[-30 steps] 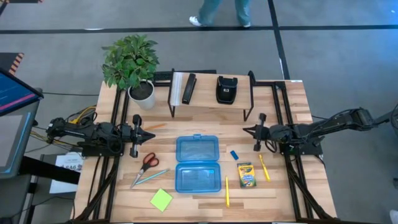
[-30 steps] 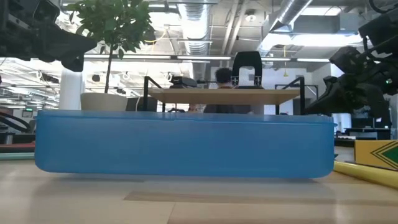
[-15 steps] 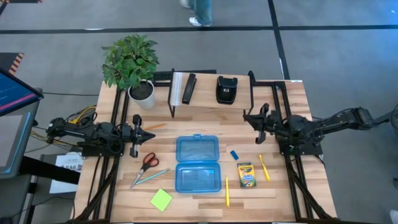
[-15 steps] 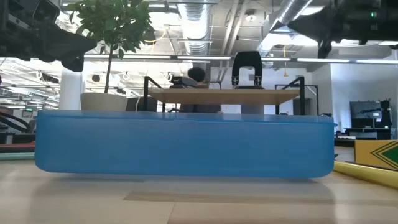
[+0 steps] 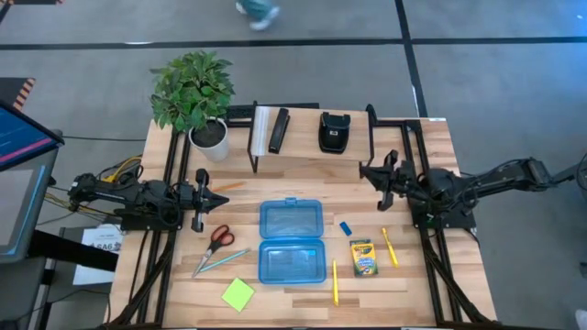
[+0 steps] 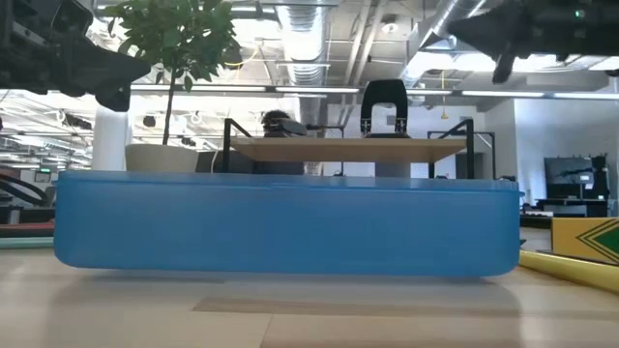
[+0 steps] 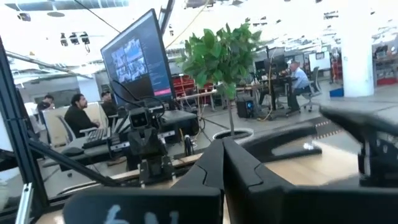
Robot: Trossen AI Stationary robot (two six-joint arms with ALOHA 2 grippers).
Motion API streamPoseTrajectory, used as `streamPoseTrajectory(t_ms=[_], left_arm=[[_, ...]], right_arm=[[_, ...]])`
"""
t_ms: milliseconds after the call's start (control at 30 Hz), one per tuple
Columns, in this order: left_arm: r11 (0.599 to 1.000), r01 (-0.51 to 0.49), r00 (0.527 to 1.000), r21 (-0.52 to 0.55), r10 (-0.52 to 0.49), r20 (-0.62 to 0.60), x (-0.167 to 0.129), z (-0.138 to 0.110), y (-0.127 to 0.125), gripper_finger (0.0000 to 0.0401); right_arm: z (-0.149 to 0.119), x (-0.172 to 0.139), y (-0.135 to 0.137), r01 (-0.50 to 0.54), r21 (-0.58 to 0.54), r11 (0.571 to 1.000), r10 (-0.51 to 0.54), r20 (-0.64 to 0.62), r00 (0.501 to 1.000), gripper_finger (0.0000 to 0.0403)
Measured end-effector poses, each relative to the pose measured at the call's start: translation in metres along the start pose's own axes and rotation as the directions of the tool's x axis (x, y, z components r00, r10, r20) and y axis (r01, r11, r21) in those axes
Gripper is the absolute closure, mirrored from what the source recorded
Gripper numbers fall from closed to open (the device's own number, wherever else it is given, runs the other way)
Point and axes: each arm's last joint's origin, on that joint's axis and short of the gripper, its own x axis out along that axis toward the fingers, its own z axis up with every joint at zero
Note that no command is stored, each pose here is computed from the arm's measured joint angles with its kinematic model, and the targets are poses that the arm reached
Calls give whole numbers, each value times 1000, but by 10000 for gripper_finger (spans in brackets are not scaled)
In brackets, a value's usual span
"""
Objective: Pack school essentials
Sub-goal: Adjust the yellow box of crayons
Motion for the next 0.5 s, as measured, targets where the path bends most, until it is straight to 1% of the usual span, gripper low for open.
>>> streamPoseTrajectory(t_ms=[67, 133, 267, 367, 500], left_arm=[[1000, 0, 1000, -8, 0, 0, 0, 0, 0, 401], [999, 0, 1000, -43, 0, -1, 0, 0, 0, 401], [994, 0, 1000, -105, 0, 0, 0, 0, 0, 401], [995, -2, 1000, -96, 3, 3, 0, 0, 0, 401], [996, -38, 999, -81, 38, 5, 0, 1, 1, 401]], right_arm=[[10, 4, 4, -10, -16, 1000, 10, -10, 1000, 386], [21, 11, 10, -23, -33, 999, 22, -48, 999, 381], [42, 26, 25, -55, -83, 995, 38, -195, 980, 363], [50, 35, 36, -56, -96, 994, 21, -326, 945, 348], [48, 42, 46, -36, -112, 993, -24, -488, 872, 332]])
